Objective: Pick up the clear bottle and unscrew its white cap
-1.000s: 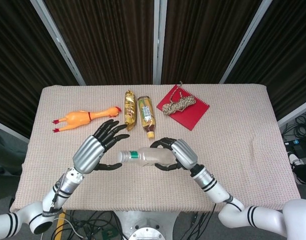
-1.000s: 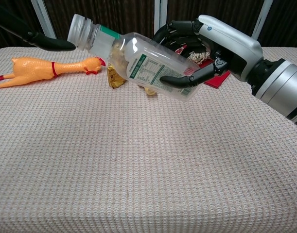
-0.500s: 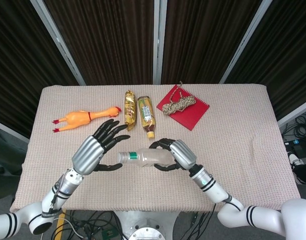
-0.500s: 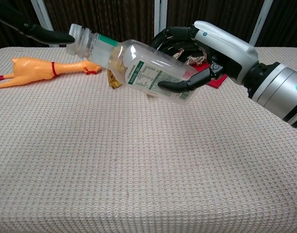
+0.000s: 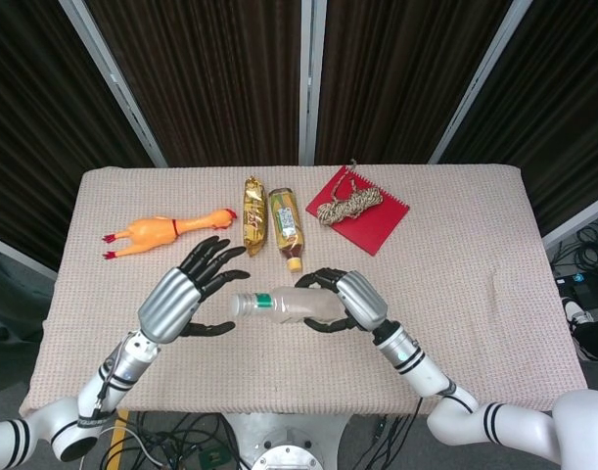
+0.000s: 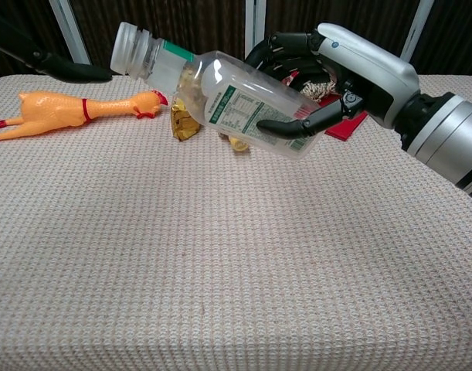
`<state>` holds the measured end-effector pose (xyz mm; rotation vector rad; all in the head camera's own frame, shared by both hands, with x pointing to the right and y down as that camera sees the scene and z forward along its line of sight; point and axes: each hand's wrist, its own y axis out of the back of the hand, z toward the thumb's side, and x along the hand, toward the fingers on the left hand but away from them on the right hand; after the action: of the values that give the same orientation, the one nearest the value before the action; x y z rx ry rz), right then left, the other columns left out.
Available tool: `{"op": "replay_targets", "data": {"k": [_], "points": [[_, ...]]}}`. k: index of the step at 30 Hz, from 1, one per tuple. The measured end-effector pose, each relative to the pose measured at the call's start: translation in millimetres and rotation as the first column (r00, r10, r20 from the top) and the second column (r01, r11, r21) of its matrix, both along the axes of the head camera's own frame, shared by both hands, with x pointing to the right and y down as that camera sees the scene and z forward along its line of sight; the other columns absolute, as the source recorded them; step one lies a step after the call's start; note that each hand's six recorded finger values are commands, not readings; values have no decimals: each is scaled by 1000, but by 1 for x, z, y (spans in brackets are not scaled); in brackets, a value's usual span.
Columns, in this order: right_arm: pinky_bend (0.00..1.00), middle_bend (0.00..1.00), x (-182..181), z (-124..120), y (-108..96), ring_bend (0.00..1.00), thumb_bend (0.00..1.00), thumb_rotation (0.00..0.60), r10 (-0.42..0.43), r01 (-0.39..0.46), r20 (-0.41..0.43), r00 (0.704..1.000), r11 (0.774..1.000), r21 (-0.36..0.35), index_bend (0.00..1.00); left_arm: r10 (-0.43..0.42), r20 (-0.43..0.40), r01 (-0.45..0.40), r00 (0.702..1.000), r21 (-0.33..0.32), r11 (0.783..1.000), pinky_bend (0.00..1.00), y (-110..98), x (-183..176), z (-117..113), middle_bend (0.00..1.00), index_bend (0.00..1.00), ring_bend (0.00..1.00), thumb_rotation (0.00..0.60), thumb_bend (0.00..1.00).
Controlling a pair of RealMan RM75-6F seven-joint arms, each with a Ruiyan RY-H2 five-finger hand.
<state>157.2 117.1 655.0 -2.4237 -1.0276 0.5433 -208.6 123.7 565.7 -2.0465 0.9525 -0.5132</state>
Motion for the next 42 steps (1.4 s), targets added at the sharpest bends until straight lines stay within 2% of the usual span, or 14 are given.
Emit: {"op": "replay_targets", "data": {"k": [4, 12, 21, 42], "points": [[501, 496, -1, 0, 0, 348, 346, 600, -2, 2, 3, 1000, 1000, -2, 449, 16, 14, -16, 1000, -11, 1000, 48, 2, -1, 2, 77, 354, 0, 600, 134], [504, 497, 0, -2, 0, 348, 346, 600, 2, -2, 8, 1000, 1000, 1, 452, 23, 10, -23, 1000, -14, 1000, 48, 1, 2, 1, 77, 374, 0, 600, 250], [511, 499, 0, -2, 0, 350, 346, 600, 5, -5, 15, 1000, 1000, -2, 459, 28, 19, -28, 999, -14, 1000, 48, 1, 2, 2, 77, 379, 0, 600, 259], [529, 513, 2, -5, -1, 365, 346, 600, 4, -4, 36, 999, 1000, 5, 487, 23, 23, -23, 999, 8, 1000, 48, 0, 2, 1, 92, 468, 0, 600, 311]]}}
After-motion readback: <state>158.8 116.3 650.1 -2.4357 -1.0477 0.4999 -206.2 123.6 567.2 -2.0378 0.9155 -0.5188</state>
